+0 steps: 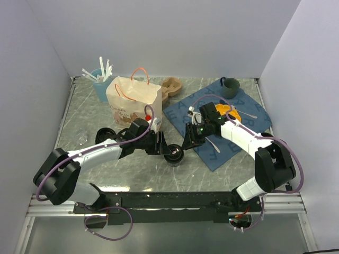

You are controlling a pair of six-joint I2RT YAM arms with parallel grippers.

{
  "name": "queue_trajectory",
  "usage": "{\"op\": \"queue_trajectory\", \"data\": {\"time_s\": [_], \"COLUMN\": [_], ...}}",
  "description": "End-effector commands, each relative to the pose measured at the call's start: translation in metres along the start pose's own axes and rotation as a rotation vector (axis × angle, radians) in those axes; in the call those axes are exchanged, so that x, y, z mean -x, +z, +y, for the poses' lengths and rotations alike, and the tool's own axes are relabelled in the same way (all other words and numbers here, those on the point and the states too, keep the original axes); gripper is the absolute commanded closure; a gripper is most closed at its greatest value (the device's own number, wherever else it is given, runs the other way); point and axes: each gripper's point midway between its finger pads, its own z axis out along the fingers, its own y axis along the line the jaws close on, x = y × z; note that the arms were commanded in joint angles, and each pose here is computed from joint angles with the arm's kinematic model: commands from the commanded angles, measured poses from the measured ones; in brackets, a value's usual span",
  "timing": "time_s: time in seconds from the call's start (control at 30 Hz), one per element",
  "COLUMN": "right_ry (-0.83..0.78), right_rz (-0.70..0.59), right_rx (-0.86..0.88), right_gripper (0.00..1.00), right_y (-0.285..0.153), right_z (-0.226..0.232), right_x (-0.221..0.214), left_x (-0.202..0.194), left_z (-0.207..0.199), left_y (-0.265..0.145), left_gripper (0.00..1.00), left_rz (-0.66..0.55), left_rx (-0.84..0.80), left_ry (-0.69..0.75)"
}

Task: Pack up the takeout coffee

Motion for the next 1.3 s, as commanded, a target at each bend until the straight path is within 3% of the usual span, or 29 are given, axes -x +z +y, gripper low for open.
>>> {"op": "queue_trajectory", "data": {"time_s": [0.0, 0.27, 0.5, 0.73, 0.97, 1.27], "right_ry": [-0.005, 0.05, 0.084, 0.045, 0.05, 0.042], "right_rz": [-0.011, -0.014, 0.009, -0.065, -0.069, -0.064], "right_rx": [0.007, -0.013, -0.02, 0.041, 0.001, 0.17], "right_gripper": [0.69, 0.8, 0.81, 0.62, 0.61, 0.62], "right_y": [0.009, 0.017, 0.023, -0.014, -0.033, -0.022], "right_z": [-0.007, -0.03, -0.043, -0.005, -0.004, 0.009], "right_x": [-0.001, -0.01, -0.02, 0.0, 0.004, -0.02], "left_x": [-0.023, -0.031, -0.035, -0.035, -0.042, -0.038], "left_z": [0.029, 0.037, 0.042, 0.04, 0.043, 0.042], "left_y": [0.005, 0.007, 0.009, 0.009, 0.008, 0.009], "left_gripper": [0.46, 0.47, 0.49, 0.49, 0.49, 0.49], "left_rz": [0.074, 0.086, 0.095, 0.1, 0.128, 0.134], "left_rx": [0.101, 0.116, 0.13, 0.117, 0.124, 0.126], "left_ry": [-0.017, -0.037, -0.052, -0.042, -0.032, -0.024]}}
